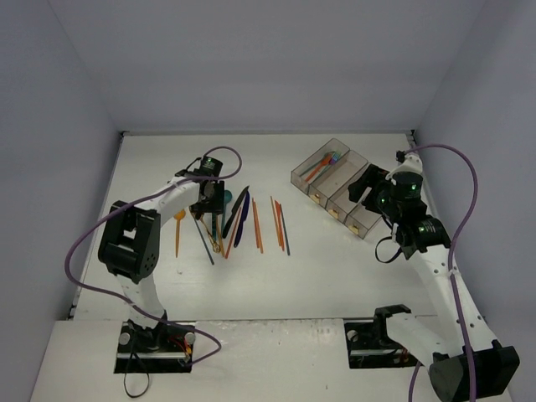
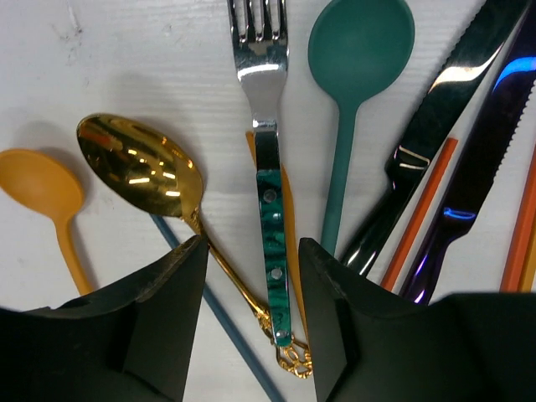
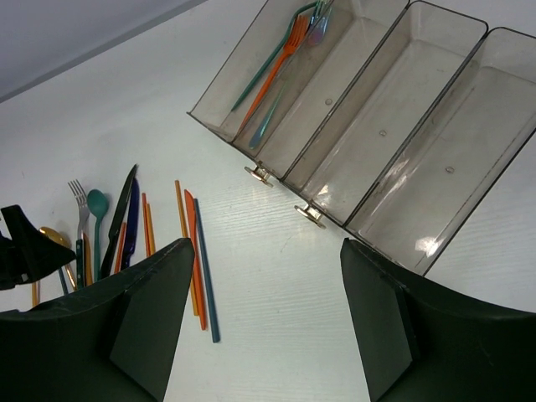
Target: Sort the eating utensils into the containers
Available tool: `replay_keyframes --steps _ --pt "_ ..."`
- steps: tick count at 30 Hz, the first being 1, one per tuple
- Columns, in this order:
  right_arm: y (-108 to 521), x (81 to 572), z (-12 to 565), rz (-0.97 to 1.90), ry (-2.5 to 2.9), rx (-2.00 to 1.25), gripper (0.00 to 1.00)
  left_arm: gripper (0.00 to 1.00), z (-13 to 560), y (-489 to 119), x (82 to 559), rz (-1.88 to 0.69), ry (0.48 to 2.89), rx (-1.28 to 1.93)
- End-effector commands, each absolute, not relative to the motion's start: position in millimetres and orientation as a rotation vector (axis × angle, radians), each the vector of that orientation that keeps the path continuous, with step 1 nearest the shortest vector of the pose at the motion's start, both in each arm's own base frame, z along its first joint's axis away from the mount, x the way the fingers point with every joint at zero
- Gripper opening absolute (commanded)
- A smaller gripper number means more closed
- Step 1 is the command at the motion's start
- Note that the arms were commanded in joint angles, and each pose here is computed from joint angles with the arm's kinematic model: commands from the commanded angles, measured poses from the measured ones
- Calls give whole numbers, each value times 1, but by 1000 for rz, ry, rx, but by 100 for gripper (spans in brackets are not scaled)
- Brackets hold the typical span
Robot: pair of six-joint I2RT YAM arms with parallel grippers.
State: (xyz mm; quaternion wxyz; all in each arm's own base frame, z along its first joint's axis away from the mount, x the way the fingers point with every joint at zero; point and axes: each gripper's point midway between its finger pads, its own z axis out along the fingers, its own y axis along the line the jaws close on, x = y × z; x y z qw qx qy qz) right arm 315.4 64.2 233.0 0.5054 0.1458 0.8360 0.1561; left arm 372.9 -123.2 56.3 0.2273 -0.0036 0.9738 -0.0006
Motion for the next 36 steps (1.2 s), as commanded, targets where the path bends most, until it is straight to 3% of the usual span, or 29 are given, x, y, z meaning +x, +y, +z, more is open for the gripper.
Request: replay_keyframes --steps 1,9,22,33,36 --pt "66 314 243 396 1980 339 68 42 75 -134 399 -45 2604 5" --pt "65 312 239 383 1998 334 68 35 60 -138 415 -22 2625 -7" --pt "64 310 233 379 2009 340 69 33 47 -131 441 53 2630 -38" --pt "63 309 237 378 2005 342 69 22 33 -127 427 68 2692 -75" --pt "64 309 236 376 2007 339 69 15 31 -123 423 91 2706 -79"
